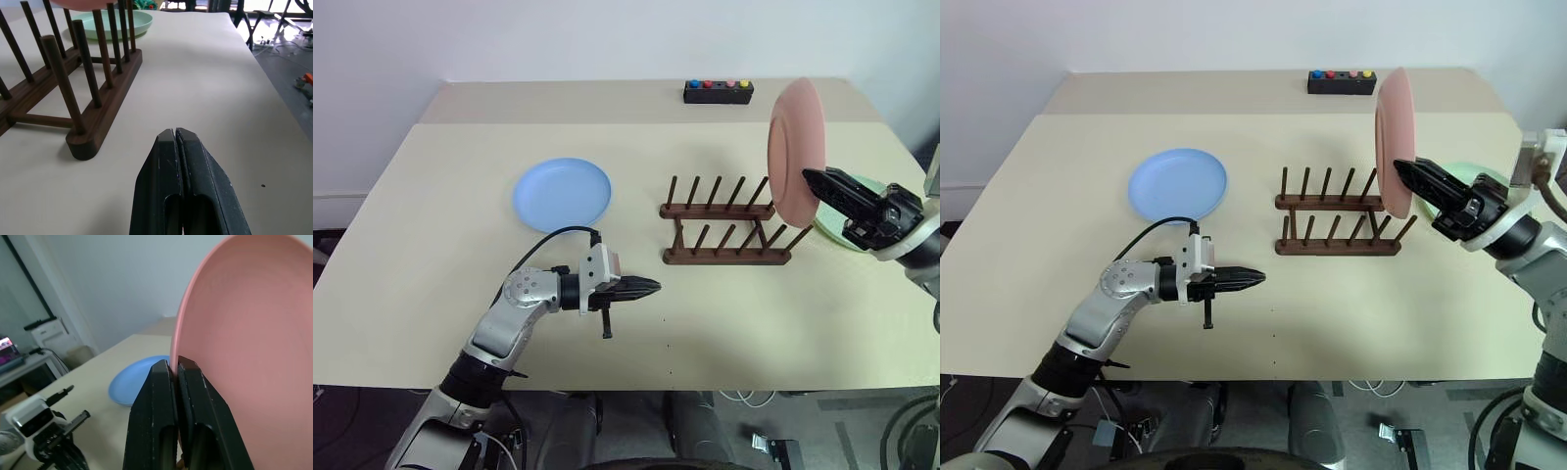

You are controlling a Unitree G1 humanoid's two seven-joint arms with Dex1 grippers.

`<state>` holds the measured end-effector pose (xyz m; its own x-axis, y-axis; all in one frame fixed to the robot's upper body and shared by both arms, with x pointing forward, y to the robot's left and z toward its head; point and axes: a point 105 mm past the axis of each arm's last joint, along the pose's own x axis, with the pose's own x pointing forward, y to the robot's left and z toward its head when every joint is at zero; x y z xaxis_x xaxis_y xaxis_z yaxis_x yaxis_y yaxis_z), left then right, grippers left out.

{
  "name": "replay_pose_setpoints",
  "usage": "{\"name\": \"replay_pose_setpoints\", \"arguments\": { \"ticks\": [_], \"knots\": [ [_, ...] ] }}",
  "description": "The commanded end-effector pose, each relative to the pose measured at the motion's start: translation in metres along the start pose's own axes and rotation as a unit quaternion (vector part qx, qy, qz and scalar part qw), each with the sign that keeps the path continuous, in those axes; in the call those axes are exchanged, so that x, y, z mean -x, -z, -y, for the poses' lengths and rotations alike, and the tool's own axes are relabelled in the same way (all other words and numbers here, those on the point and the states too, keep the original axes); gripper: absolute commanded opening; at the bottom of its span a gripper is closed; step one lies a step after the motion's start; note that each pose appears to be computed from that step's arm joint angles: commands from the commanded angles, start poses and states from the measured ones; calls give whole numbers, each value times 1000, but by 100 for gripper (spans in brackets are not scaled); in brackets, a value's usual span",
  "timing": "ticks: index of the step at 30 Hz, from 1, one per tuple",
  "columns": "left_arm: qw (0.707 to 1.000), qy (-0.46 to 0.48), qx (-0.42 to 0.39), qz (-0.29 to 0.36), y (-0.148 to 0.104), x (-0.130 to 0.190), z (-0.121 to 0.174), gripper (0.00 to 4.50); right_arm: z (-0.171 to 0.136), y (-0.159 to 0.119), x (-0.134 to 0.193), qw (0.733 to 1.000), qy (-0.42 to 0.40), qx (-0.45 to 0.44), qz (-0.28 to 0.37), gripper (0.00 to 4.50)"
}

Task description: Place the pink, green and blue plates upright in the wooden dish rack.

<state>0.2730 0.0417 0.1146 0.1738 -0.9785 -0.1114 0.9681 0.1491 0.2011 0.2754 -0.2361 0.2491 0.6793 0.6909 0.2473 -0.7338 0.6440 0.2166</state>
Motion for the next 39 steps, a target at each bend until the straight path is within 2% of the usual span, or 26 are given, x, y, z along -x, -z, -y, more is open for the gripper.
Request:
{"name": "replay_pose_setpoints", "arguments": {
  "ticks": [1, 16, 19, 25, 31, 37, 39],
  "knots": [
    [1000, -1, -22, 11, -11, 0, -1, 0, 4, -8, 9, 999, 8, -29, 23, 3],
    [1000, -3, -22, 8, -10, 2, -1, 0, 10, -7, 14, 998, 8, -53, 28, 3],
    [1000, -5, -21, 8, -9, 2, -1, 0, 11, -7, 14, 998, 12, -52, 27, 91],
    [1000, -4, -21, 8, -9, 2, -1, 0, 13, -10, 16, 999, 29, -32, 27, 389],
    [1000, -3, -21, 8, -9, 1, -1, 0, 20, -25, 27, 996, 75, 29, 35, 389],
    [1000, -6, -20, 8, -8, 2, -1, 0, 54, -42, 66, 973, 204, 107, 23, 389],
    [1000, -6, -19, 8, -8, 2, -1, 0, 69, -35, 82, 954, 258, 148, -27, 443]
  ]
}}
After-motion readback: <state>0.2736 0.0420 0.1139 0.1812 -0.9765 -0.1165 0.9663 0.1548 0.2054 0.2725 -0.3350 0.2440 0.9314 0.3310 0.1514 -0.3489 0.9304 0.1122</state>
